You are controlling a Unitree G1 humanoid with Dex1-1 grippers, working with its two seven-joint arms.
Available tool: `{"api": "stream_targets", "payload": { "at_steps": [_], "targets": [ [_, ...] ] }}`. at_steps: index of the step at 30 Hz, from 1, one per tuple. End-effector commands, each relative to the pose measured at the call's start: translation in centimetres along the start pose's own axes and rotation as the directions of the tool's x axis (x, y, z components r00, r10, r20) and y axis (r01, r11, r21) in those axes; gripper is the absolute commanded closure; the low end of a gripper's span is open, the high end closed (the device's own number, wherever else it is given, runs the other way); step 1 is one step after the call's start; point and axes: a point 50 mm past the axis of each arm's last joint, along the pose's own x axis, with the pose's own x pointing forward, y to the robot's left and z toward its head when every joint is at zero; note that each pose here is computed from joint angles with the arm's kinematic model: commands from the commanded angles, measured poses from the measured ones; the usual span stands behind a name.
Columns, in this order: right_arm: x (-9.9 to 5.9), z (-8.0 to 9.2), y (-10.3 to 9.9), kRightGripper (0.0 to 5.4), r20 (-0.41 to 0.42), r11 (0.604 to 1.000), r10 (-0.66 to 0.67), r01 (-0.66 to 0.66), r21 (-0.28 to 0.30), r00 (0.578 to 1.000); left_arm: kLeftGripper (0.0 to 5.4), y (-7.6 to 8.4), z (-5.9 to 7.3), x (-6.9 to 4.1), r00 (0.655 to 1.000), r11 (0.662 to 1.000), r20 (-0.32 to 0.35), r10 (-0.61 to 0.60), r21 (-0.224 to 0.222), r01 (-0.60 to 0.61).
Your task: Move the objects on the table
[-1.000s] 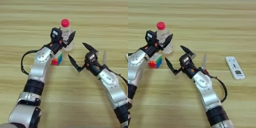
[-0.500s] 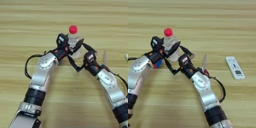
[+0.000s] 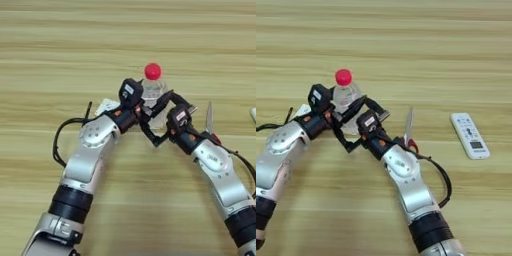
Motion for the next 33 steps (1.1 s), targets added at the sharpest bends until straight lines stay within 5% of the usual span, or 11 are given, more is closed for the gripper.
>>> {"api": "stream_targets", "payload": {
  "at_steps": [1, 7, 18, 28, 33],
  "targets": [
    [0.74, 0.24, 0.36, 0.00, 0.007, 1.000, 0.020, -0.020, -0.014, 1.000, 2.22, -0.87, 0.16, 0.20, 0.999, 1.000, 0.021, -0.026, -0.001, 0.026],
    [0.79, -0.04, 0.56, 0.00, -0.006, 1.000, 0.029, -0.029, -0.009, 1.000, 2.22, -1.16, 0.04, 0.26, 0.999, 0.999, 0.019, -0.034, -0.006, 0.034],
    [0.75, -0.17, 0.34, 1.61, -0.010, 1.000, 0.016, -0.016, 0.002, 1.000, 2.22, -1.17, -0.13, 0.27, 1.000, 1.000, 0.015, -0.028, -0.006, 0.028],
    [0.71, -0.24, 0.21, 1.86, -0.012, 1.000, 0.011, -0.011, 0.005, 1.000, 2.22, -1.13, -0.13, 0.30, 1.000, 1.000, 0.017, -0.020, -0.005, 0.020],
    [0.71, -0.25, -0.08, 2.02, -0.012, 1.000, -0.007, 0.007, 0.005, 1.000, 1.32, -1.03, -0.18, 0.28, 1.000, 1.000, 0.014, -0.015, -0.004, 0.015]
  ]
}}
